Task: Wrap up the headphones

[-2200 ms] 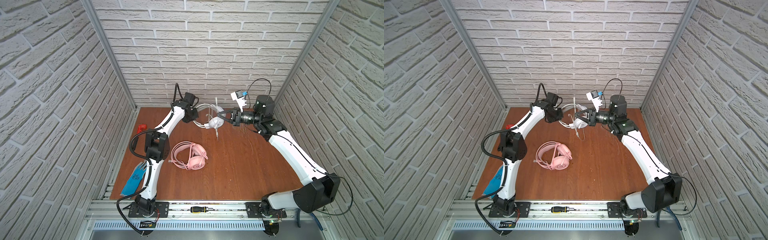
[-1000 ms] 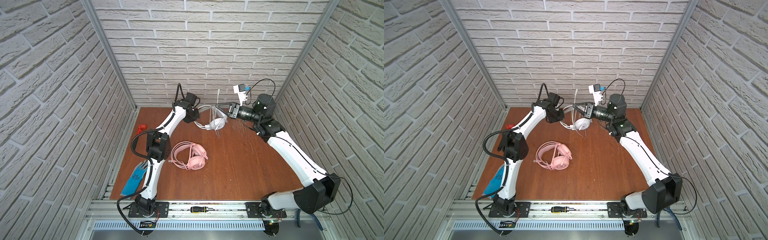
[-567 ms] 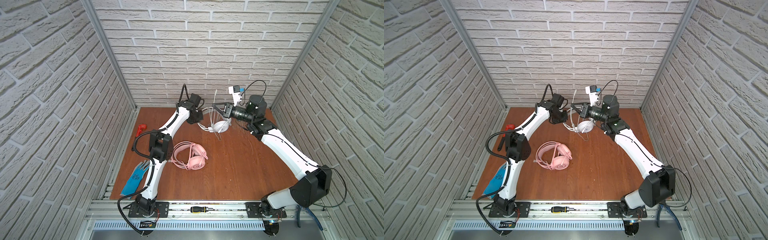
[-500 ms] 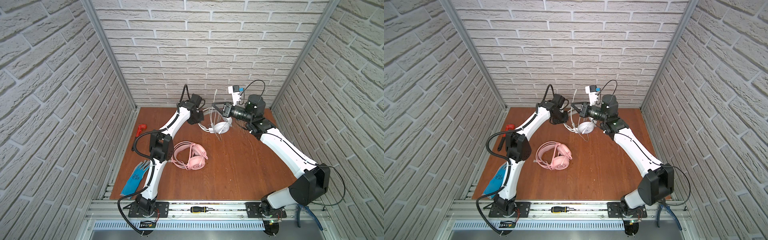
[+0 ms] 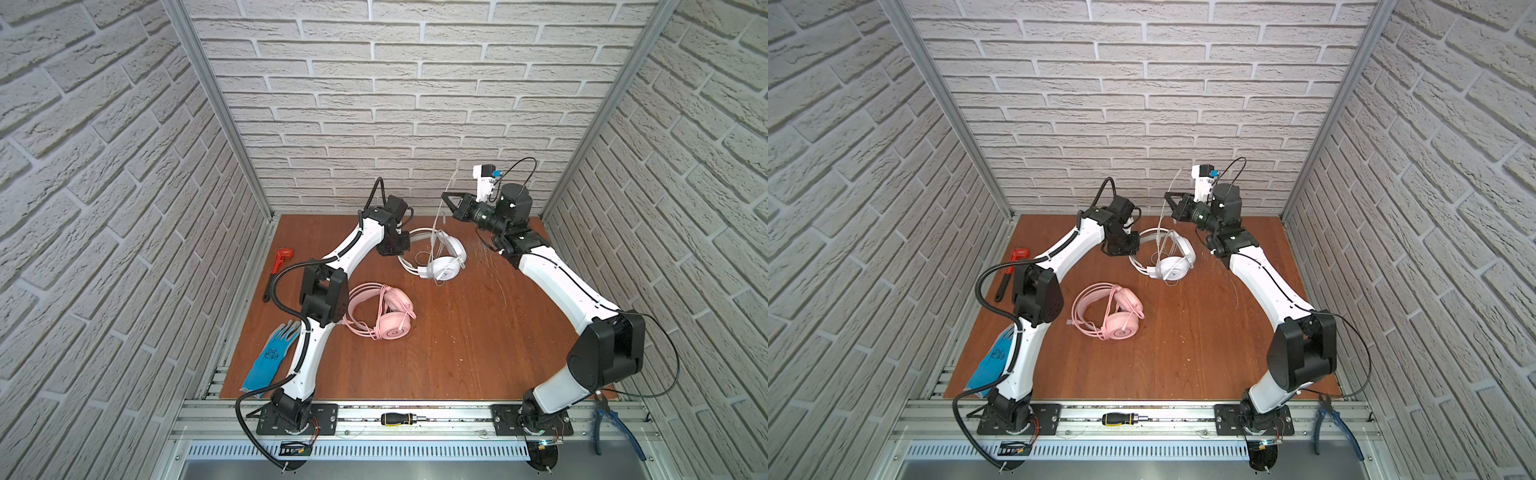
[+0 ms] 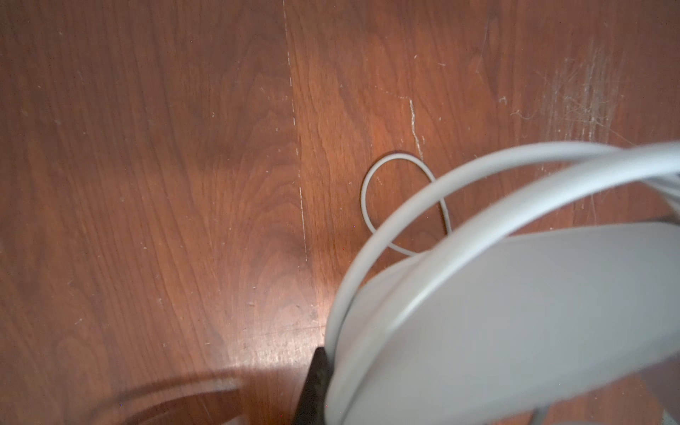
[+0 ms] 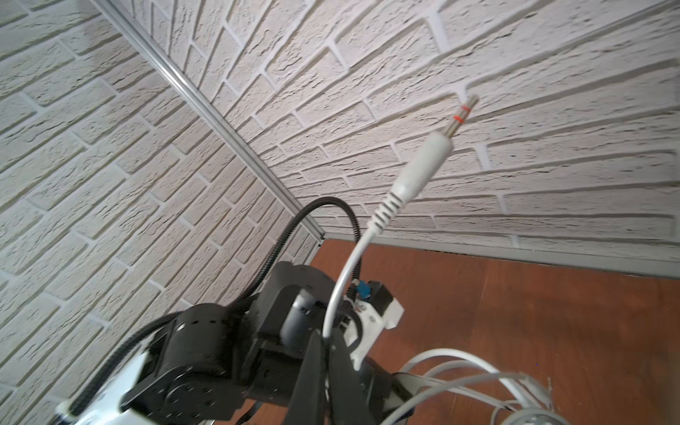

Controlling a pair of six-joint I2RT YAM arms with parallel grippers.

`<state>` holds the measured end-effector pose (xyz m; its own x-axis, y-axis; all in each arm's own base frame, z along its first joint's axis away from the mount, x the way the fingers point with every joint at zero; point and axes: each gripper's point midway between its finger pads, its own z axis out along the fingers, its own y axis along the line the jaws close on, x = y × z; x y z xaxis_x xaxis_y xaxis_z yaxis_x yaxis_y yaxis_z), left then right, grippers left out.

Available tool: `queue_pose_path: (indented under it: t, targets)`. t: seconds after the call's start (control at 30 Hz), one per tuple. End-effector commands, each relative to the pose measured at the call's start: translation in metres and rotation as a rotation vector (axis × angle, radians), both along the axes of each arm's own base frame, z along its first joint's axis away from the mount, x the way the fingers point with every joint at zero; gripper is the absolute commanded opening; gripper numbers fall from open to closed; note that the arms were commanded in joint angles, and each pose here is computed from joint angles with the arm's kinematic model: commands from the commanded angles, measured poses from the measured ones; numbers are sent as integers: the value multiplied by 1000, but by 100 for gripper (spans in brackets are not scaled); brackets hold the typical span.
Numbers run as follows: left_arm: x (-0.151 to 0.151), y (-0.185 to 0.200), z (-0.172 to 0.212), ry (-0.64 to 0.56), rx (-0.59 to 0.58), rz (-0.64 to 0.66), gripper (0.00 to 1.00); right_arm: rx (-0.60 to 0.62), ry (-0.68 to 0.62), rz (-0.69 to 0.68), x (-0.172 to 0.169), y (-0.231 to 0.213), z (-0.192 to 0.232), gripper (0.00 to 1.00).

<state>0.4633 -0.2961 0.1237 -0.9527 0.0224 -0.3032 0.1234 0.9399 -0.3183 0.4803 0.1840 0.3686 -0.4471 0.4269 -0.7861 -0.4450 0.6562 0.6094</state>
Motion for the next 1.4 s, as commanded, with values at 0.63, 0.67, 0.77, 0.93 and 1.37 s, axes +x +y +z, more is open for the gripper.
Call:
queue_pose_path:
  t: [0.63,0.67,0.77,0.93,1.37]
  targets:
    - [-28,-21,75,-113,-127,-214,0,-320,208,-314,73,-120,-122,6]
    - [-28,-22,77,-117,-133,-219,0,-337,229,-325,74,-126,-130,6]
    - [-31,-25,85,-127,-156,-235,0,-381,288,-355,73,-143,-153,6]
    - [-31,-27,100,-152,-201,-249,0,-450,419,-392,63,-170,-197,6]
    - [-21,-20,126,-171,-338,-202,0,-650,739,-461,13,-222,-270,6]
